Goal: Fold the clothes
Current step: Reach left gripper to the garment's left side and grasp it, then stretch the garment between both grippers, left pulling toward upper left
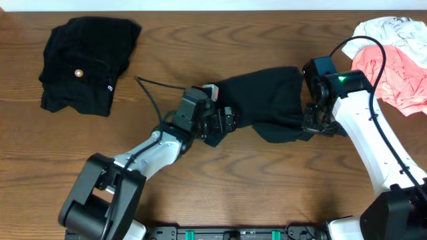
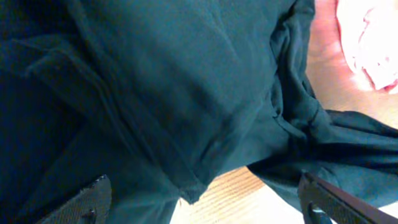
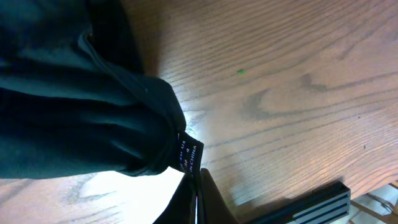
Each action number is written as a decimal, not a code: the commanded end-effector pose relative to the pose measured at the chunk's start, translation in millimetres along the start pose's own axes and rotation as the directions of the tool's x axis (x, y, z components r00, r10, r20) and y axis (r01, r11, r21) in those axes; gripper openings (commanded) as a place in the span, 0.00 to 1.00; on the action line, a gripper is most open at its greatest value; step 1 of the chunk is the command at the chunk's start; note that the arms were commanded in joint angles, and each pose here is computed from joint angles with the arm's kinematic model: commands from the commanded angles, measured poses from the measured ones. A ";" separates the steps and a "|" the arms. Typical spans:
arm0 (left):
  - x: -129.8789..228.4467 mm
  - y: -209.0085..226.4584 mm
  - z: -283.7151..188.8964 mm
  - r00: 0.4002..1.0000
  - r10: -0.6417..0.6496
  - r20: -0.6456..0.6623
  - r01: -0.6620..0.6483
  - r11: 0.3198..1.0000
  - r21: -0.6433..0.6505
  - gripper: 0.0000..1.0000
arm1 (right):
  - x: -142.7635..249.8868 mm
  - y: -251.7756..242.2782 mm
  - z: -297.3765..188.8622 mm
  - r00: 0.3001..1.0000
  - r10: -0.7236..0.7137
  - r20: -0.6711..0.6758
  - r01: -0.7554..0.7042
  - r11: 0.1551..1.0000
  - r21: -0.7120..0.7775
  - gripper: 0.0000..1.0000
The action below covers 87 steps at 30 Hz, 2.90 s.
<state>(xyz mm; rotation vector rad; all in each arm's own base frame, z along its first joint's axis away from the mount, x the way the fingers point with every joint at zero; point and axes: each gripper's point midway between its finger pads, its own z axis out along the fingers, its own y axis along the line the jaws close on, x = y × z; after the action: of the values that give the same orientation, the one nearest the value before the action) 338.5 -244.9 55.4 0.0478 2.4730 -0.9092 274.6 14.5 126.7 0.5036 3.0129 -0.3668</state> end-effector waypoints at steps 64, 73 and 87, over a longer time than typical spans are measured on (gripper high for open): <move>-217.4 47.6 -33.2 0.881 0.045 0.471 0.044 0.983 -0.176 0.06 | 3.5 -14.2 -8.7 0.999 -0.048 0.003 0.047 0.998 0.049 0.01; -235.0 90.2 -52.3 0.836 0.041 0.547 0.136 0.951 -0.278 0.06 | -12.2 -58.2 -14.6 0.984 0.123 0.132 -0.154 0.954 0.256 0.01; -250.9 82.6 -100.6 0.821 0.194 0.538 0.017 0.932 -0.361 1.00 | -46.9 -52.2 -25.7 0.957 0.150 0.247 -0.196 0.965 0.175 0.89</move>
<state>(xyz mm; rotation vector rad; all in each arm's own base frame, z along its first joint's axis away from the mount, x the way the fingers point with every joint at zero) 532.2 -85.2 136.8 -0.3324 2.0812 -0.3980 292.4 -36.6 146.8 0.6870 2.7643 -0.6700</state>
